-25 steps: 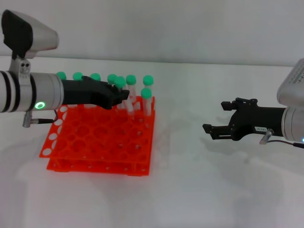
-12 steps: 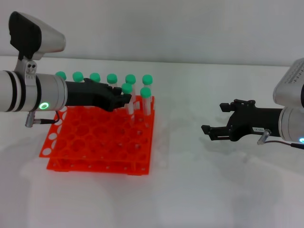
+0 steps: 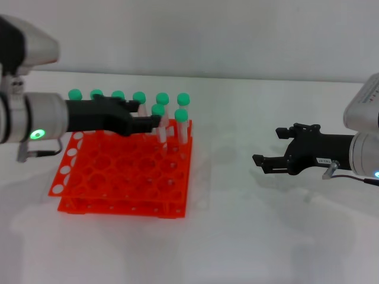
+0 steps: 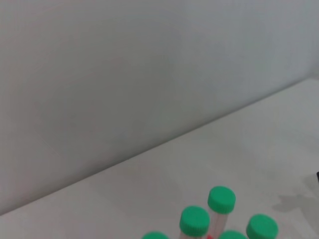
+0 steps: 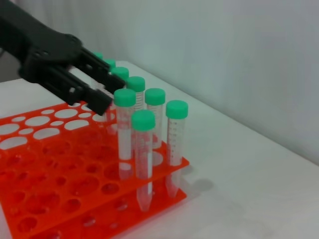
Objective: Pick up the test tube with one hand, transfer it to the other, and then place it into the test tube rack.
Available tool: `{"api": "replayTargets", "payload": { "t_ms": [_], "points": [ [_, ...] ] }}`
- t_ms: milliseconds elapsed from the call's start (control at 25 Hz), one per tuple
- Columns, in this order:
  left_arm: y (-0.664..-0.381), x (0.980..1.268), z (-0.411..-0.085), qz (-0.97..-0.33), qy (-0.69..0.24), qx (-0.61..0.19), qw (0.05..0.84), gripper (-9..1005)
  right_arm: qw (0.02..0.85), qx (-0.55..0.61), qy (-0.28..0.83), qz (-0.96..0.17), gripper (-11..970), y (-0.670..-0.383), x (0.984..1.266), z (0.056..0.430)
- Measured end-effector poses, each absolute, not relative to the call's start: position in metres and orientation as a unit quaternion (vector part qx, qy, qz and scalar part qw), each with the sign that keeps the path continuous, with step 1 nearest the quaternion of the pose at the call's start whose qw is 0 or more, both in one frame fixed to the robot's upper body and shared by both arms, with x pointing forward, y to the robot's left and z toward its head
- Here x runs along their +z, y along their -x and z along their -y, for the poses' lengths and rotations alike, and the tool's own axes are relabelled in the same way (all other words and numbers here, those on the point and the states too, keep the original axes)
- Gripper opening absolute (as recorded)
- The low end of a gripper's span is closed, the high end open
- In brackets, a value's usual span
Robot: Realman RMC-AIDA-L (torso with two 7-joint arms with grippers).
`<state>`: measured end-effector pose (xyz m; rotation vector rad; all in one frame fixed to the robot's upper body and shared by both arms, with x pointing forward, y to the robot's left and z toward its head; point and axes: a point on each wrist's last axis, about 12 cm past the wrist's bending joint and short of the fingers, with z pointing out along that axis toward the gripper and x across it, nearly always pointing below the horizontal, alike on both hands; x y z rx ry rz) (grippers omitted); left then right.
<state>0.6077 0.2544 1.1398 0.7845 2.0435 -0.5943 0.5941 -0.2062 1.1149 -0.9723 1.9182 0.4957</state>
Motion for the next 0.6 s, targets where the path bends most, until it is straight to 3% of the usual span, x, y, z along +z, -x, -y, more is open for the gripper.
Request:
{"api": "replayTargets", "payload": {
  "t_ms": [200,600],
  "points": [
    [-0.579,1.14,-0.28,-0.795,-0.293,-0.257,0.464,652,0.457,0.202,0.384,-0.776,874,-0.592,1.115,0.213],
    [-0.484,1.097,-0.338,-0.707,-0.228,-0.279,0.609,650,0.508,0.2,0.331,-0.769,874,-0.58,1.112,0.257]
  ]
}}
